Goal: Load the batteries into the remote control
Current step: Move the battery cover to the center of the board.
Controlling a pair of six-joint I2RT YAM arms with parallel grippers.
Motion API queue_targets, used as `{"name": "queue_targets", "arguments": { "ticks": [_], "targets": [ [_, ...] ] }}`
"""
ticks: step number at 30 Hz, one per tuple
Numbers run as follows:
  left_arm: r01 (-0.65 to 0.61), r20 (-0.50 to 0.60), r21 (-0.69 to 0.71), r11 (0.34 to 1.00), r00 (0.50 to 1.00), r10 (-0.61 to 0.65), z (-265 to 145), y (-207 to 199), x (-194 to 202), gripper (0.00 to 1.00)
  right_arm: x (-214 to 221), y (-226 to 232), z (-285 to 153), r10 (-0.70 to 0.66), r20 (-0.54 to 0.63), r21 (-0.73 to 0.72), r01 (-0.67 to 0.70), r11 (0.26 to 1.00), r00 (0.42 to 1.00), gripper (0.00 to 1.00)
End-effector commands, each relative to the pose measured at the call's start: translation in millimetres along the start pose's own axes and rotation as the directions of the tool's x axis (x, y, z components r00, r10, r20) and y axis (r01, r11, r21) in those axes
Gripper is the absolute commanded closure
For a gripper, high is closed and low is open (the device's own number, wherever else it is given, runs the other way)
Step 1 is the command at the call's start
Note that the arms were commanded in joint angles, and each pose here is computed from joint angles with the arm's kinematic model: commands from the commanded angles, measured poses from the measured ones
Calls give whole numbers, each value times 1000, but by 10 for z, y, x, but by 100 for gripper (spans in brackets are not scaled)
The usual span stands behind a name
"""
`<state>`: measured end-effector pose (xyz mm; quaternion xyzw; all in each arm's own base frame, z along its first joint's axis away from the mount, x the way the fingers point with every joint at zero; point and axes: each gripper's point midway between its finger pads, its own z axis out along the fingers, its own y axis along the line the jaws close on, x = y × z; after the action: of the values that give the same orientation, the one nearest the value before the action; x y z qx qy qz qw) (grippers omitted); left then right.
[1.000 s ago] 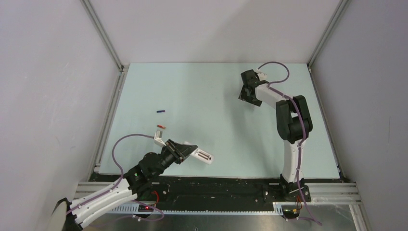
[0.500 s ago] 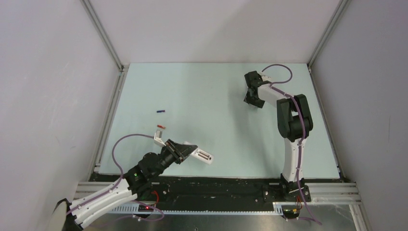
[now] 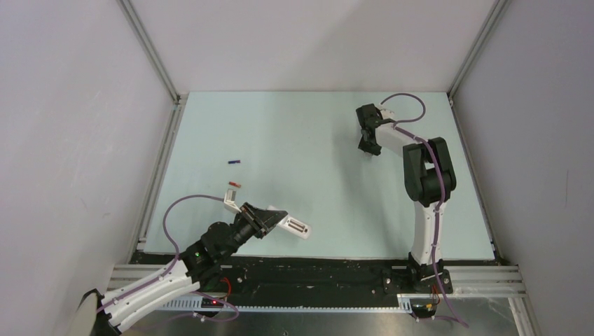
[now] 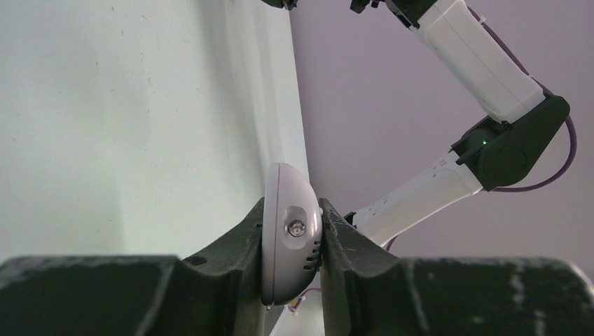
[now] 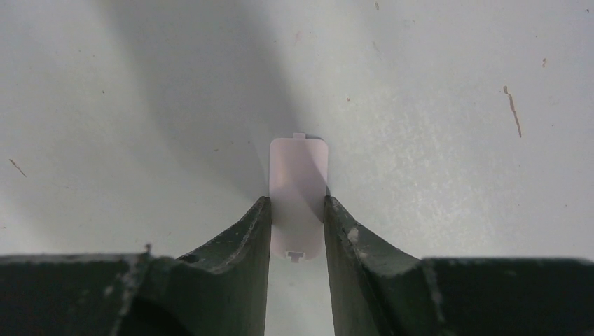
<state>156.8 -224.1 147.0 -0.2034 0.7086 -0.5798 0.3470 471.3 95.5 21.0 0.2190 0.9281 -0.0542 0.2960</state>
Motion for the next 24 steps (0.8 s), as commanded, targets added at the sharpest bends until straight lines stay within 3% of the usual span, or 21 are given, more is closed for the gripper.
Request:
{"name": "queue_targets", "arguments": {
  "ticks": [1, 15, 24],
  "targets": [
    [-16, 1, 37, 999, 1000, 16, -5, -94, -11, 100, 229, 60, -77, -85, -32, -27, 84, 996, 996, 68],
    [-29, 5, 60, 998, 1000, 29, -25, -208, -41, 100, 1072, 621, -851, -392, 64, -165, 398, 903, 918, 68],
    [-32, 66, 109, 994, 998, 25, -136, -451, -205, 100, 1992, 454, -1360, -532, 61, -220, 531, 818, 845, 67]
  ]
}}
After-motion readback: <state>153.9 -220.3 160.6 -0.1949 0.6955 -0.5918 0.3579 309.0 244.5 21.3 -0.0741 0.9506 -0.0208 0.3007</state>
